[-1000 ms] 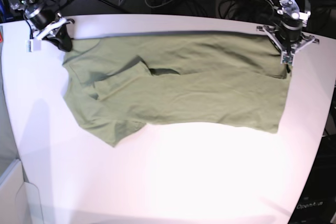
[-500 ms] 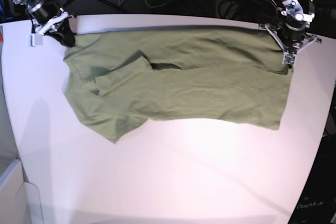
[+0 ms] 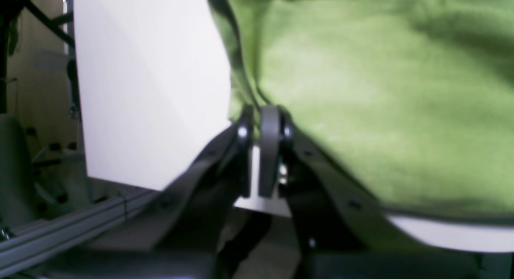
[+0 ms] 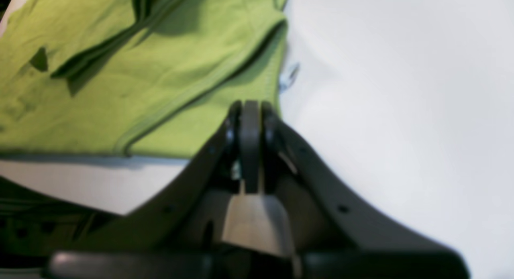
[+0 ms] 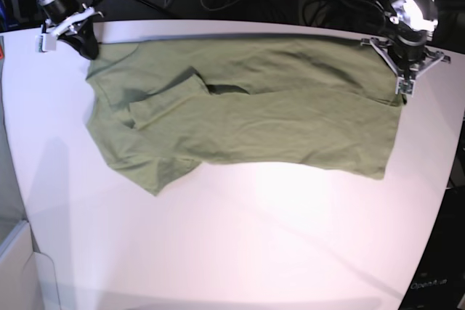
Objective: Fold the T-shirt properly
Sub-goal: 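Drag the shirt edge with both grippers toward the arm bases, flattening it, then release the edge and move both grippers to the shirt's hem corners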
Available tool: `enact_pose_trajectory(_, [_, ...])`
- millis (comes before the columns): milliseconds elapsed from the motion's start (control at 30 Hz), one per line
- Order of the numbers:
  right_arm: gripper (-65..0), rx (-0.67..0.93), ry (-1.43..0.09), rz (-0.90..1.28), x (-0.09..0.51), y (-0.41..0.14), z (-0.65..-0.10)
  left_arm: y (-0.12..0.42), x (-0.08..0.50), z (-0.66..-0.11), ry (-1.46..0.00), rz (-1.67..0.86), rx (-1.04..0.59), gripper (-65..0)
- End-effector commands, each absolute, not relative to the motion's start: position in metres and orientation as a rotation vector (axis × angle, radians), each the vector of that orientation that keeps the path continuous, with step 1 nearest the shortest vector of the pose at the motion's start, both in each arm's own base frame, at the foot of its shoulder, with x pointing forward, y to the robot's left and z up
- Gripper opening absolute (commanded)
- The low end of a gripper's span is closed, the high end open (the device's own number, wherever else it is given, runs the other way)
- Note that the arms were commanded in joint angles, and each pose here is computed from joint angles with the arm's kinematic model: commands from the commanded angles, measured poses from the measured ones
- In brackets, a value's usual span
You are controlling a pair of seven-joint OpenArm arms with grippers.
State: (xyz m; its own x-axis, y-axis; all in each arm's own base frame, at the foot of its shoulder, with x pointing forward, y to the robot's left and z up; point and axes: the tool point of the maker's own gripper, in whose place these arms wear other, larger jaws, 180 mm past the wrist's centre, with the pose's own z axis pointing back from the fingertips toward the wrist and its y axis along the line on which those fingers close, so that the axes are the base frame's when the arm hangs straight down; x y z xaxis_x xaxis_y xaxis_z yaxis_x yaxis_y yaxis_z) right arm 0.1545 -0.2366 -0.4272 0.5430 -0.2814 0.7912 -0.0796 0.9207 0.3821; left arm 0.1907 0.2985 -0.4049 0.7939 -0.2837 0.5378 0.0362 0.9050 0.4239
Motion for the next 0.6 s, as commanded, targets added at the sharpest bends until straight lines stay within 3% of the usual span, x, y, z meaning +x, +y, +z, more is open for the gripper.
enact_pose_trajectory(0, [-64.1, 0.398, -1.05, -0.118, 0.162, -0.243, -0.415, 0.302, 0.2, -0.389, -0.688, -0.175, 0.44, -62.7])
enact_pose_trajectory(400, [-63.3, 0.463, -1.174, 0.018, 0.197, -0.23, -0.36, 0.301, 0.213, -0.365, -0.751, -0.164, 0.476, -62.4])
enact_pose_trajectory(567, [-45.0, 0.486, -1.193, 0.126, 0.232, -0.215, -0.337, 0.317, 0.225, -0.35, -0.797, -0.096, 0.51, -60.7])
